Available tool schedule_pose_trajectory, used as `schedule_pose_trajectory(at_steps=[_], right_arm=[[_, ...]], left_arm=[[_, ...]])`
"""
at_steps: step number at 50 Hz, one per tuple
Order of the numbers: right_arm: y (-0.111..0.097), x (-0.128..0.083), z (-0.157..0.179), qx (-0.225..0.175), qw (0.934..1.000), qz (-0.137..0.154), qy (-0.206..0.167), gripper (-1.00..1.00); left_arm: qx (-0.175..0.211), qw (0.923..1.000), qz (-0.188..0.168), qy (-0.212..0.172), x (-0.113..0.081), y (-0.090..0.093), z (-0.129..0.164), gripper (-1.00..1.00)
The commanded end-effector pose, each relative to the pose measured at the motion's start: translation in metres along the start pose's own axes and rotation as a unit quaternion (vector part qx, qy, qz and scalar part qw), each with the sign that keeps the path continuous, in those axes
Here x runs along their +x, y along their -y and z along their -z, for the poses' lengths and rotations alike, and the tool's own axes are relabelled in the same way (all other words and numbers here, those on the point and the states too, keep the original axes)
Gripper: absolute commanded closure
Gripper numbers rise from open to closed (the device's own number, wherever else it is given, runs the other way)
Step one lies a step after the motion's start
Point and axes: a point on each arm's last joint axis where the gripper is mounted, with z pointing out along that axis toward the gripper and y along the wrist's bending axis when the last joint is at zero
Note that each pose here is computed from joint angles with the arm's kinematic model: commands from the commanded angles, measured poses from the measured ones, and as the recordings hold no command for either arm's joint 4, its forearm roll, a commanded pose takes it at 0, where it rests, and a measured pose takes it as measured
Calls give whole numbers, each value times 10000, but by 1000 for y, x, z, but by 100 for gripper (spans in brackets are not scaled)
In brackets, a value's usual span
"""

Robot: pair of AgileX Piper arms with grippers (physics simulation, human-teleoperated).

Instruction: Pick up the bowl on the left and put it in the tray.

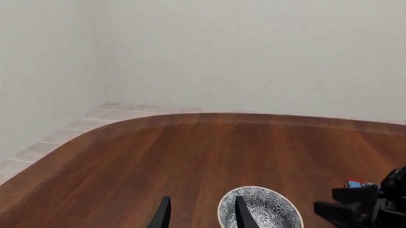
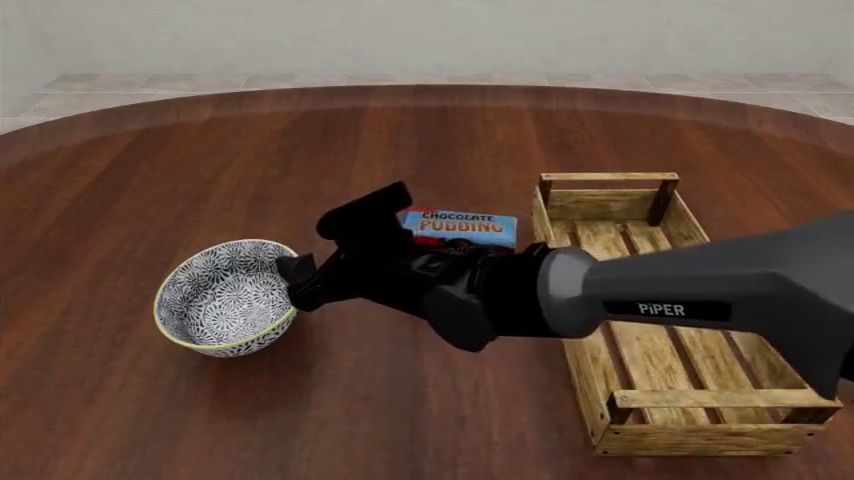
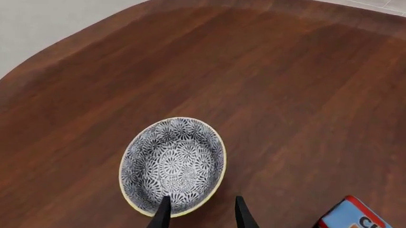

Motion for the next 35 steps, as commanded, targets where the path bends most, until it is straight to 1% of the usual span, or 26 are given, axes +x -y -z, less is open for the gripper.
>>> schedule_pose_trajectory(at_steps=[1, 3, 5, 11, 20, 35], right_arm=[[3, 4, -11, 43, 9999, -41, -93, -100], [6, 5, -14, 71, 9999, -65, -117, -100], [4, 6, -15, 54, 9998, -103, -135, -100], [6, 7, -18, 76, 9998, -94, -152, -100], [10, 11, -25, 122, 9996, -176, -196, -100], [14, 15, -35, 165, 9993, -209, -271, -100]], left_arm=[[-19, 10000, 7, -14, 1, 0, 0, -100], [-27, 10000, 10, -9, 1, 0, 0, -100], [-35, 10000, 9, -8, 1, 0, 0, -100], [-50, 10000, 5, -9, 1, 0, 0, -100], [-40, 10000, -1, -26, 0, 0, 0, -100], [-38, 10000, -8, -24, -1, 0, 0, -100]])
